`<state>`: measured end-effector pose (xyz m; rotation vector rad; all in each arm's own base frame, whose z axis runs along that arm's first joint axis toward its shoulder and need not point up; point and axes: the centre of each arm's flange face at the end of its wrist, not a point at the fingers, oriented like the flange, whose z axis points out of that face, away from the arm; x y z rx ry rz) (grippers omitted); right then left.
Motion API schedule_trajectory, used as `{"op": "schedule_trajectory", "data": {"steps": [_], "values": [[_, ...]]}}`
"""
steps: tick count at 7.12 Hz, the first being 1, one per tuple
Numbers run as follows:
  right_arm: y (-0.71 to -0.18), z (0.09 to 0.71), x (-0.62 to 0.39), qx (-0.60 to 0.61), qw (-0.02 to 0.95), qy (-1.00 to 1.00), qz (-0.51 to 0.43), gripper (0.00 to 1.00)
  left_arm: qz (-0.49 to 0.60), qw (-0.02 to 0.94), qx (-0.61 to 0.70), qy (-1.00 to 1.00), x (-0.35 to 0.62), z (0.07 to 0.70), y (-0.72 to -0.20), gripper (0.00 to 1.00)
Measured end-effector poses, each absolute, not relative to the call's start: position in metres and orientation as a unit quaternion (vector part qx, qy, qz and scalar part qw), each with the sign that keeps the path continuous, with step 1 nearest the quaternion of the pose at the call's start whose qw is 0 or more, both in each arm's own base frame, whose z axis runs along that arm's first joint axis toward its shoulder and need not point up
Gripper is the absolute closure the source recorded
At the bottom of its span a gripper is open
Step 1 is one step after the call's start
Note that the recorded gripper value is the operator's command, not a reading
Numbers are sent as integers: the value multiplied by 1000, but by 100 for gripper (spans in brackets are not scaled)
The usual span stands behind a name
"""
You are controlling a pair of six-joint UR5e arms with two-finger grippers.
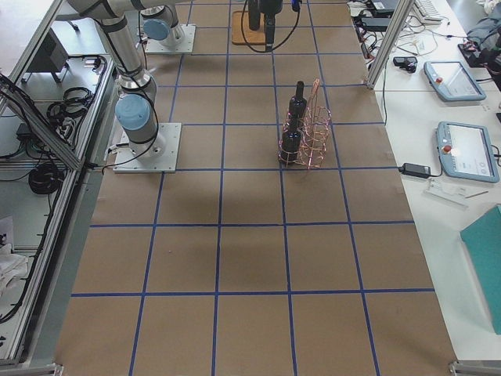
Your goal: Take wine from basket and place on tray
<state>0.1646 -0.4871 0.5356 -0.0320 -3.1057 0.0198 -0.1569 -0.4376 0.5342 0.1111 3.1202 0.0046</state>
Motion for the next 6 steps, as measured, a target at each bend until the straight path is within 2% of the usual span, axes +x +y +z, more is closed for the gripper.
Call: {"op": "schedule_trajectory", "data": {"steps": [6], "values": [[-487,536,165,-10,18,-1000,6,0,-15,11,34,999,-156,512,-445,0]]}}
